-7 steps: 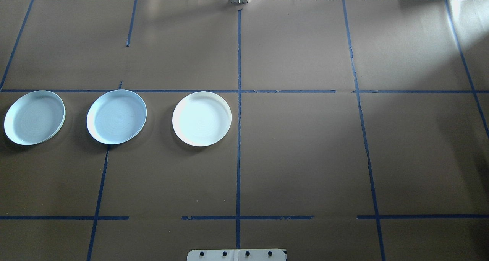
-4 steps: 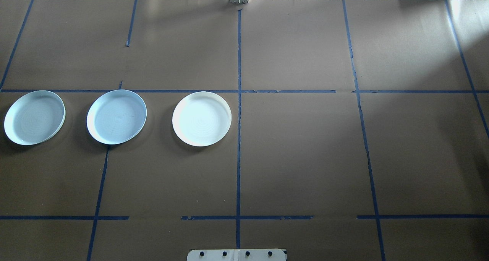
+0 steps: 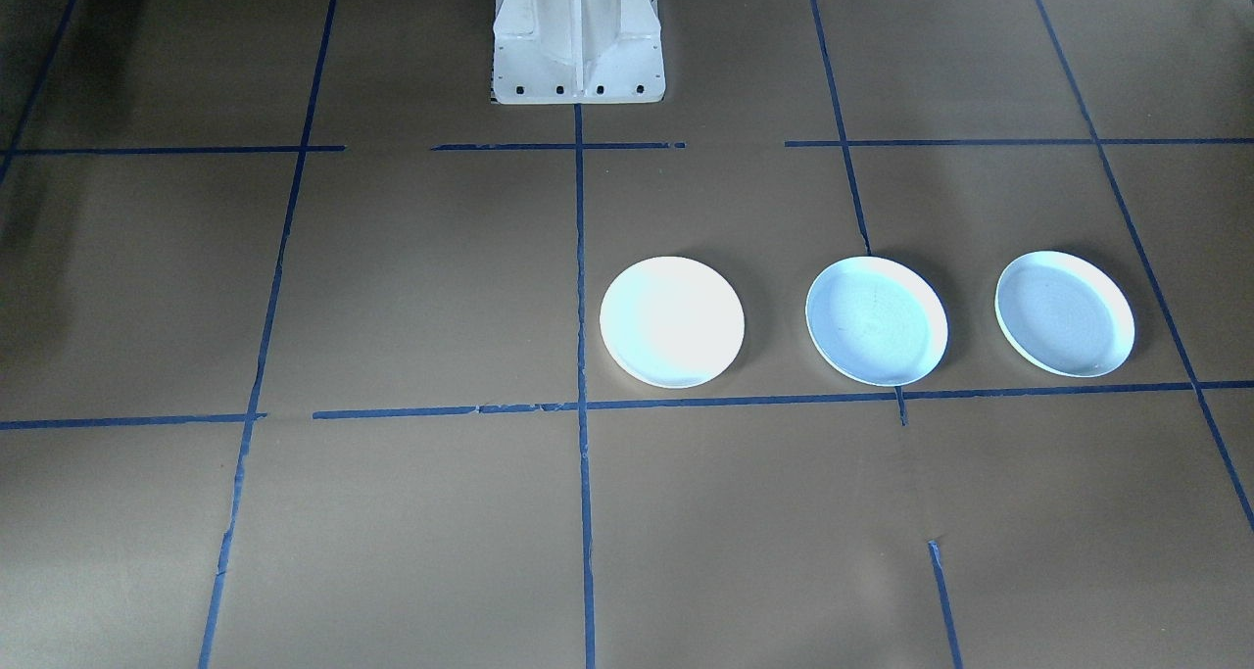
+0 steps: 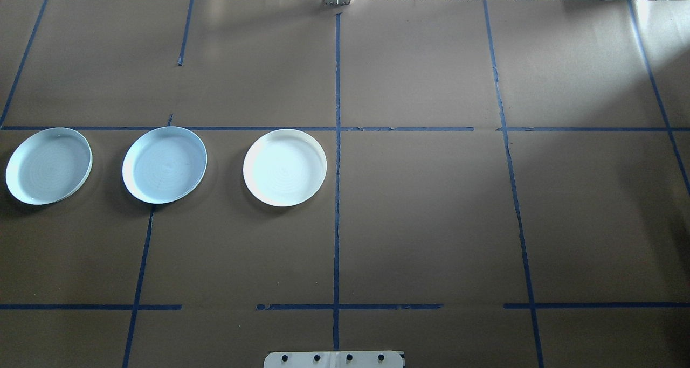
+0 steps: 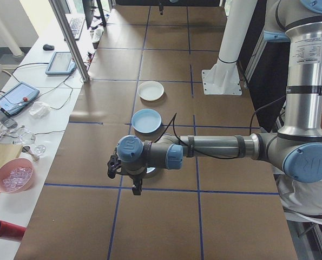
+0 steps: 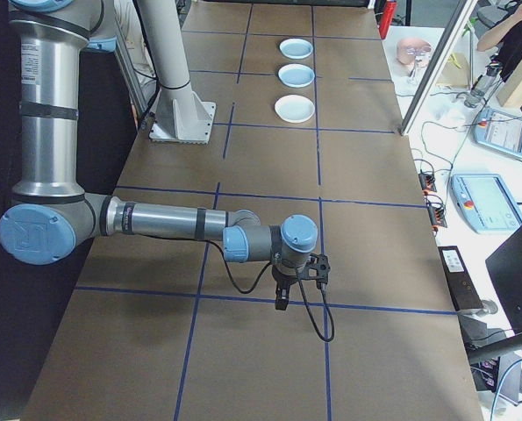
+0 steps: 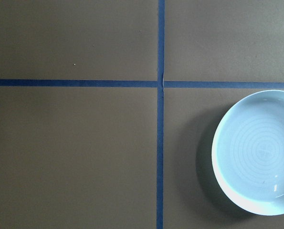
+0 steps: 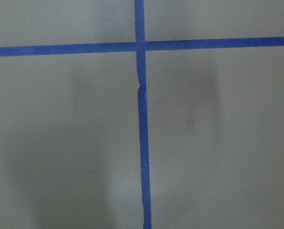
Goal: Stack plate in center
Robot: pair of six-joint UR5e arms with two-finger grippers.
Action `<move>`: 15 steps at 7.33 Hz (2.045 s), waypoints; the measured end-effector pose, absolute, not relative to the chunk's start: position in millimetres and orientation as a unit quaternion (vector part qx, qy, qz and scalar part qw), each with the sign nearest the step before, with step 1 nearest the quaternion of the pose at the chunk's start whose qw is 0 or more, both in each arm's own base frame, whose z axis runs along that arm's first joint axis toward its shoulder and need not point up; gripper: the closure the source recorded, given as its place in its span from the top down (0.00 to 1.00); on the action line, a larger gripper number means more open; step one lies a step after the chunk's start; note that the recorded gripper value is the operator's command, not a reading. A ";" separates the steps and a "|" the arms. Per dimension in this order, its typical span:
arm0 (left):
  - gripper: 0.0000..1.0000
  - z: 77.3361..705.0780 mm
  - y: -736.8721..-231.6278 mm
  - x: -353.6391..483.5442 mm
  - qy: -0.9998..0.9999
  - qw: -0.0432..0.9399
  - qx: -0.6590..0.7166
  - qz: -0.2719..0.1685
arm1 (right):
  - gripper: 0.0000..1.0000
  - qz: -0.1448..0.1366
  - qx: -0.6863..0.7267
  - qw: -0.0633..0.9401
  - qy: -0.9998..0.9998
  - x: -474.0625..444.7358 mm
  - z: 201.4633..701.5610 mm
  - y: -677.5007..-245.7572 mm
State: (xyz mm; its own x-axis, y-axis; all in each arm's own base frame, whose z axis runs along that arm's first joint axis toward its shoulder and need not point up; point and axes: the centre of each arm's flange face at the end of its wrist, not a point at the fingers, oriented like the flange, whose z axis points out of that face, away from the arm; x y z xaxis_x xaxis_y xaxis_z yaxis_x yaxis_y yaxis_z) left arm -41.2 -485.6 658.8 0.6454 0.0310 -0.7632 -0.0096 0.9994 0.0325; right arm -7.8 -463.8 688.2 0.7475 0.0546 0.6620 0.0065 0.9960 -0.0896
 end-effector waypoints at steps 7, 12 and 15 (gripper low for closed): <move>1.00 694.8 -511.2 20.2 0.430 0.902 0.034 -0.004 | 1.00 0.013 -0.044 0.934 -0.355 -7.8 688.9 -463.6; 1.00 707.5 -542.2 77.4 0.418 0.908 0.013 0.023 | 1.00 0.013 -0.044 0.934 -0.355 -7.8 688.9 -463.6; 0.99 705.7 -552.2 114.8 0.424 0.904 0.000 0.049 | 1.00 0.013 -0.044 0.934 -0.355 -7.8 688.9 -463.6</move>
